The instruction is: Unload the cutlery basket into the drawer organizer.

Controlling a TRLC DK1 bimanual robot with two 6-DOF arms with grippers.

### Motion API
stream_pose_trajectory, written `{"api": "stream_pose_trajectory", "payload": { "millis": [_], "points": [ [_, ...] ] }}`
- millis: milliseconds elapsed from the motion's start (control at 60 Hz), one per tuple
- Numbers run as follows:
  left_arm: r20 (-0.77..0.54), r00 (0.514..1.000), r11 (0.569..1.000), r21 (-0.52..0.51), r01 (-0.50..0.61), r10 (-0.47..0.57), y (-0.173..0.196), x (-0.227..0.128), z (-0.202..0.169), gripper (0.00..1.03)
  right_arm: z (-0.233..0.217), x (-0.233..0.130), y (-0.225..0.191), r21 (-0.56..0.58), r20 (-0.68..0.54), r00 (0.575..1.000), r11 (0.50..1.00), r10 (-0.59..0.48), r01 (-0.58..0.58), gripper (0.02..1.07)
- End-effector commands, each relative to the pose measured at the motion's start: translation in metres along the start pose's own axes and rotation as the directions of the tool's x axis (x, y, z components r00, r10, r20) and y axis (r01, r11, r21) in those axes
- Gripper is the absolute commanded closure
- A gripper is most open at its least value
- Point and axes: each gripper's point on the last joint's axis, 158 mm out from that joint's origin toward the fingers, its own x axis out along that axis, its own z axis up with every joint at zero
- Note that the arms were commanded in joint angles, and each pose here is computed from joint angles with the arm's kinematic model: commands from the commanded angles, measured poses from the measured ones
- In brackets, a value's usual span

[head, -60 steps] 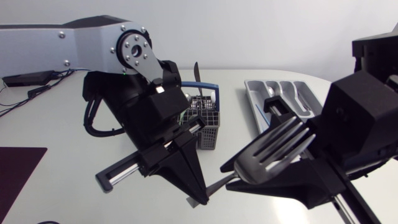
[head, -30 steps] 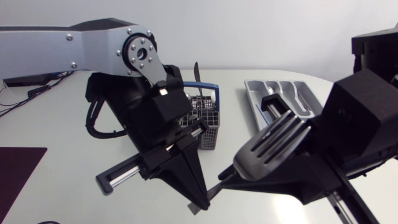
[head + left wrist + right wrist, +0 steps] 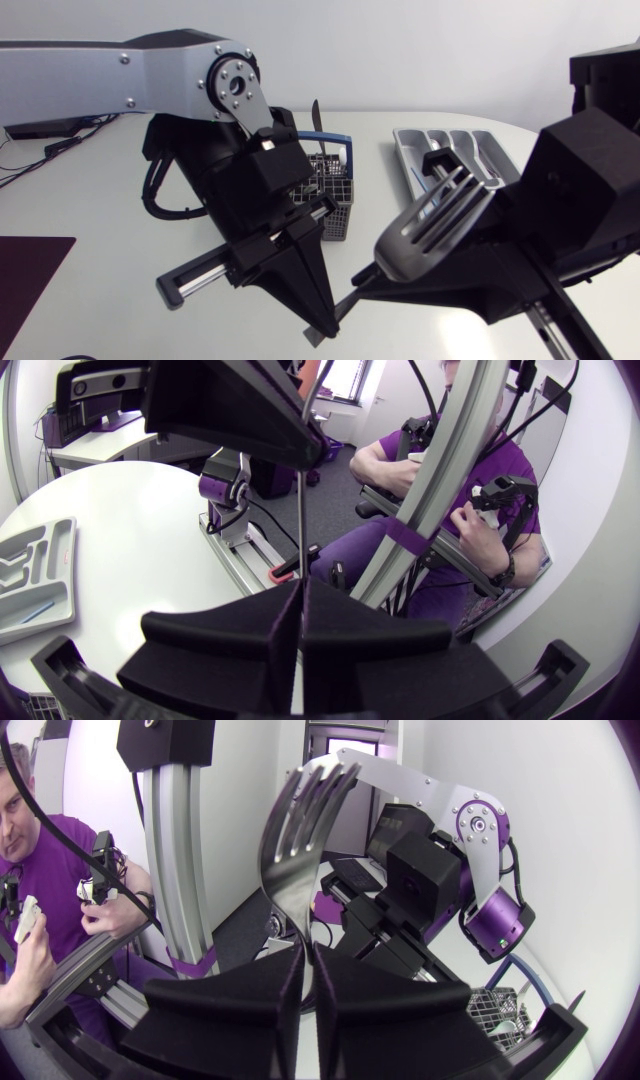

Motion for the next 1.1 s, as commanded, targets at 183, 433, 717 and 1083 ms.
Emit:
{"api": "stream_pose_trajectory", "payload": {
  "millis": [183, 433, 717, 1083],
  "points": [
    [0.041, 0.997, 0.998, 0.037, -0.059, 0.058, 0.015, -0.018, 0.005, 0.66, -0.007, 0.001, 0.011, 0.051, -0.01, 0.999, 0.998, 0.039, -0.039, 1.01],
    [0.049, 0.996, 0.997, 0.018, -0.071, 0.07, 0.02, -0.023, 0.0, 0.54, -0.012, 0.001, 0.008, 0.062, -0.019, 0.999, 0.997, 0.036, -0.035, 1.01],
    [0.06, 0.989, 0.991, -0.015, -0.136, 0.137, 0.031, -0.045, -0.004, 0.49, -0.026, -0.018, -0.023, 0.09, -0.065, 0.992, 0.99, -0.105, 0.111, 1.01],
    [-0.049, 0.961, 0.952, -0.137, -0.275, 0.271, 0.08, -0.048, -0.028, 0.44, -0.069, -0.062, -0.077, 0.144, -0.165, 0.922, 0.916, -0.35, 0.374, 1.01]
  ]
}}
